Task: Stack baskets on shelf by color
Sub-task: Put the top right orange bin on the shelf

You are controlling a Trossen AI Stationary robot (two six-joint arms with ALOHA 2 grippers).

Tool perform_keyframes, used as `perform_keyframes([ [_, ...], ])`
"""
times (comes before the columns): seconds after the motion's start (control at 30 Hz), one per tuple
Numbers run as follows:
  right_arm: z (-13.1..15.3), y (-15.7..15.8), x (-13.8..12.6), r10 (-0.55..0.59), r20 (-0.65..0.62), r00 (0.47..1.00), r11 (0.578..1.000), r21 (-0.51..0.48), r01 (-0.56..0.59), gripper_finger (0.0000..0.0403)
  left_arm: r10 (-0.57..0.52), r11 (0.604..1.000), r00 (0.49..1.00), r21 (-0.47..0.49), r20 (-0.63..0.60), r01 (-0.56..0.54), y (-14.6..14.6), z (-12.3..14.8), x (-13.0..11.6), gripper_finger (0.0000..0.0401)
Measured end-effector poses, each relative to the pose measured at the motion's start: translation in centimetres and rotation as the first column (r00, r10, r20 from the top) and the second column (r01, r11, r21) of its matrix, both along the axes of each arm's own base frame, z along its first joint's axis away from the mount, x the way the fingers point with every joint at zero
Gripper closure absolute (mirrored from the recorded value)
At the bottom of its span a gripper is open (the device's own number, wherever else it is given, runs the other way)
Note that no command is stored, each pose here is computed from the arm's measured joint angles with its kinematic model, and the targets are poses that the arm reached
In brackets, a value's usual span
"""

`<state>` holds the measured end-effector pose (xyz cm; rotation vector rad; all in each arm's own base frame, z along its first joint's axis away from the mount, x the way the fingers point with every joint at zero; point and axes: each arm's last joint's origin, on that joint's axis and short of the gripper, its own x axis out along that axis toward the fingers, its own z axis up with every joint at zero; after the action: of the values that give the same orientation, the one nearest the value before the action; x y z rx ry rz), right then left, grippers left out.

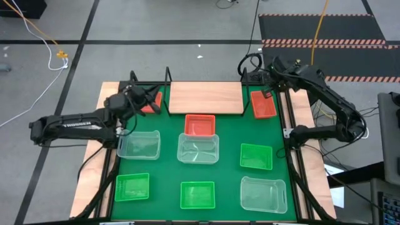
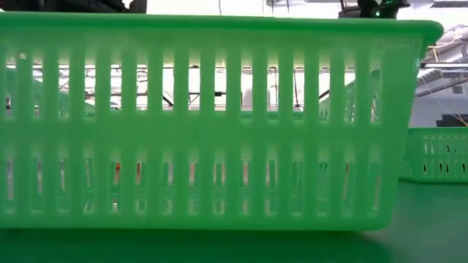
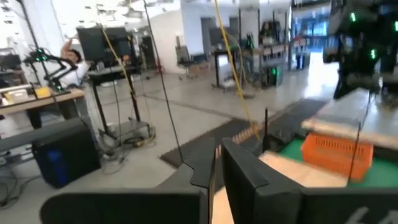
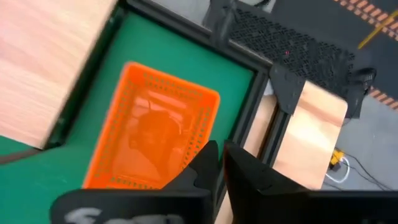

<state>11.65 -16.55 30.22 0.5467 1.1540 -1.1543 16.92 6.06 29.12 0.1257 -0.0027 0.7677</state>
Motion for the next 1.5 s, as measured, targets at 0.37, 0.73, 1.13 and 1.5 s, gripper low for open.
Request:
perform_keyframes([
  [0.37,-5.9,0.4,0.1,-0.109,0.0,0.994,0.994,0.012,0.109,0.0253,0.006,1.0,0.999,0.007,-0.053,-0.006,0.1,-0.1,0.1,0.037],
  [0.73,-9.6,1.5,0.3,-0.115,-0.11,0.987,0.992,-0.073,0.108,0.0255,0.006,1.0,0.998,0.005,-0.06,-0.005,0.1,-0.2,0.1,0.037],
  [1.13,-7.3,5.2,-0.3,0.285,-0.076,0.955,0.958,0.033,-0.284,0.0259,0.007,1.0,0.998,0.022,-0.069,-0.006,0.1,-0.1,0.1,0.037],
  [1.5,-9.1,7.2,0.8,0.589,0.01,0.808,0.796,0.166,-0.582,0.0259,0.008,0.999,0.999,0.036,-0.039,-0.006,0.1,0.2,0.1,0.037],
])
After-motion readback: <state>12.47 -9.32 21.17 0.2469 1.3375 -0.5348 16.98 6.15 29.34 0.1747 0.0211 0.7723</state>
